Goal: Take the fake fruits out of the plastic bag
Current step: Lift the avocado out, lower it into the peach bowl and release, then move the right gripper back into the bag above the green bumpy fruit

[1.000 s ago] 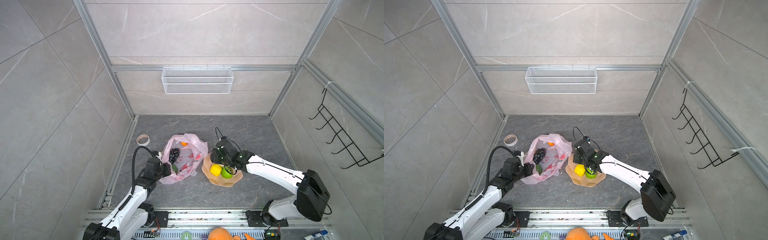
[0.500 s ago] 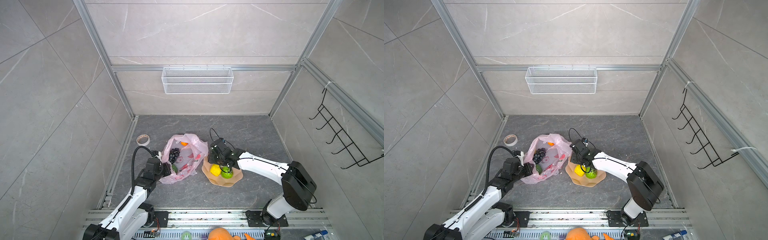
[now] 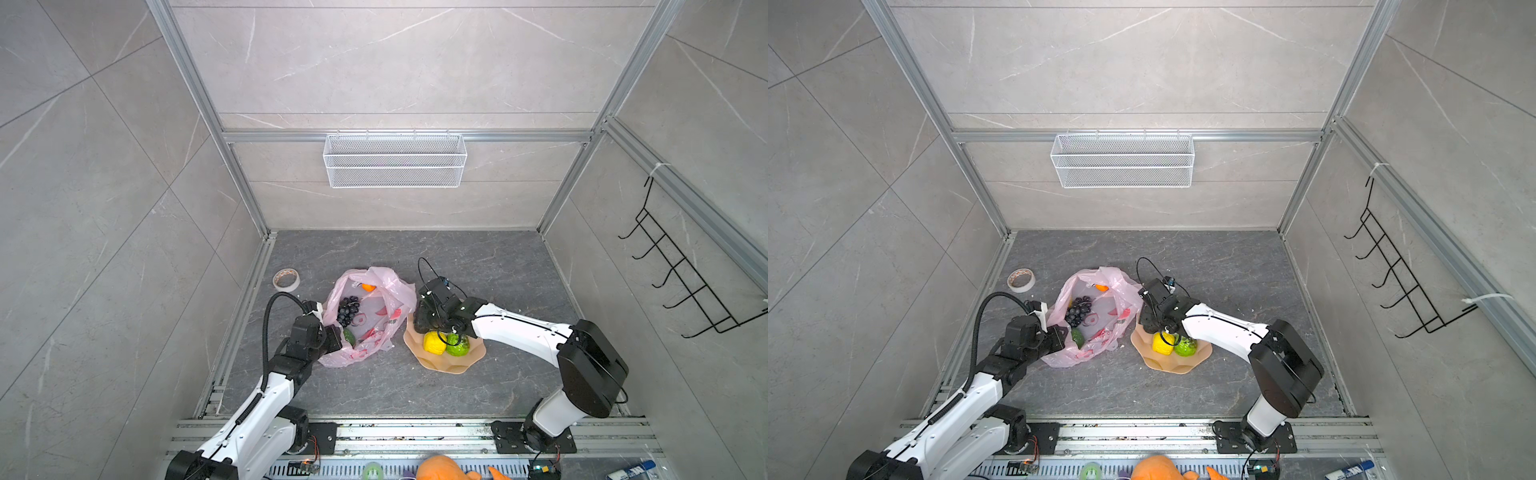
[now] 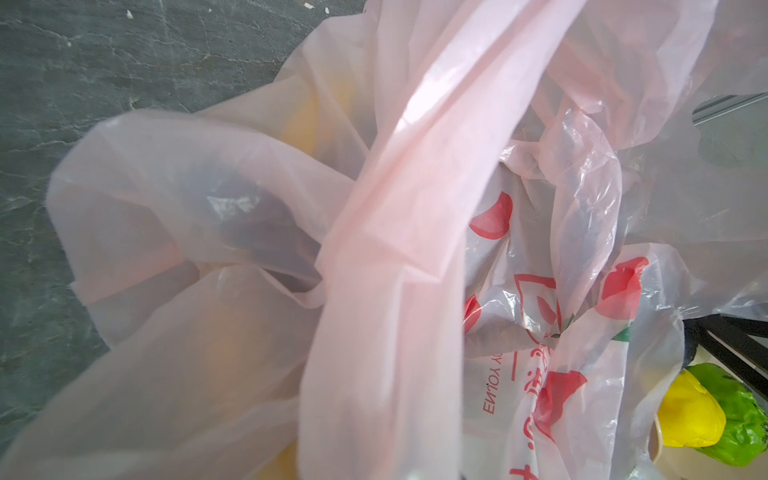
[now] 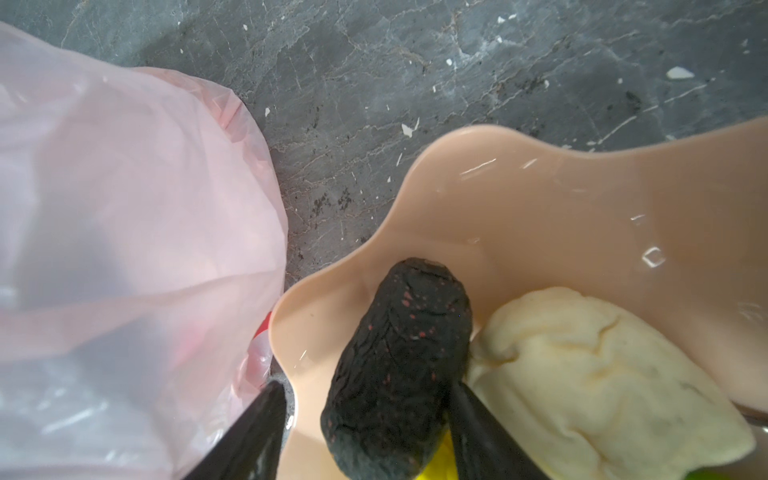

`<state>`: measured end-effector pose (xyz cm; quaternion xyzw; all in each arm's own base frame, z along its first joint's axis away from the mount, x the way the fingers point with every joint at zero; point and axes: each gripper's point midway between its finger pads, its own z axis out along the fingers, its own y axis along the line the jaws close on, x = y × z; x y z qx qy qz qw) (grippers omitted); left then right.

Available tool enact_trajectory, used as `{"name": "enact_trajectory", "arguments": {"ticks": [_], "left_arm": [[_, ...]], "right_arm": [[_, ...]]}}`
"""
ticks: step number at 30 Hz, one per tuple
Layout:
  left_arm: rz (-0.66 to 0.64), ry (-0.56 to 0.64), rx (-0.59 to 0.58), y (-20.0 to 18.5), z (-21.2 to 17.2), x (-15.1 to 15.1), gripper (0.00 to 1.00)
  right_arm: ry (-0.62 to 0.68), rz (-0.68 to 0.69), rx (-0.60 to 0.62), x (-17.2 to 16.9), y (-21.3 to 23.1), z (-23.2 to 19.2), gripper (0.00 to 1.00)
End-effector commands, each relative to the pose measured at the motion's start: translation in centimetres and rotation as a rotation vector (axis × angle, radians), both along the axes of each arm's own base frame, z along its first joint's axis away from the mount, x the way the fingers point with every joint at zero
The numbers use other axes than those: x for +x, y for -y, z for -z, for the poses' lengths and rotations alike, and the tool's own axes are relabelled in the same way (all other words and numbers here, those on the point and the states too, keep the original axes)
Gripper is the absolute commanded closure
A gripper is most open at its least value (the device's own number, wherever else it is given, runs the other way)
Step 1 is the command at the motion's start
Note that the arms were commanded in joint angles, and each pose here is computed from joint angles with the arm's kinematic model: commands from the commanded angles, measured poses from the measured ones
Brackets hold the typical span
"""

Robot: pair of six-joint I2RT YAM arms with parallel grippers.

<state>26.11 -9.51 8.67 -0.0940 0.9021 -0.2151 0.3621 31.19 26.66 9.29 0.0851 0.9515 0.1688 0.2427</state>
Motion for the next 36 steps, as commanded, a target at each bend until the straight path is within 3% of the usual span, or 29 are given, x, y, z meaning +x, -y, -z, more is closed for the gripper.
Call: {"name": "enact_trajectory", "arguments": {"ticks": [1, 9, 17, 20, 24, 36], "left_arm": [[0.024, 0.054, 0.002, 0.3, -0.8, 0.4, 0.84], [0.021, 0.055, 0.003, 0.2, -0.9, 0.4, 0.84], [-0.019, 0.001, 0.022, -0.4, -0.3, 0.4, 0.85], [-0.033, -0.037, 0.015, -0.4, -0.1, 0.1, 0.85], [-0.099, -0.093, -0.001, -1.1, 0.6, -0.7, 0.85], [-0.245, -0.177, -0.025, -3.0, 2.4, -2.8, 0.86]], "right_arm": [[0.042, 0.0, 0.019, 0.5, -0.1, -1.8, 0.35], [0.2, -0.093, -0.044, -0.9, -0.9, -6.6, 0.37], [0.326, -0.293, -0.067, -3.1, -6.7, -10.3, 0.37], [0.321, -0.461, 0.016, -3.7, -11.2, -9.8, 0.36], [0.183, -0.63, 0.019, -4.5, -15.8, -6.9, 0.4], [0.066, -0.753, -0.056, -6.1, -19.5, 0.0, 0.42]]}}
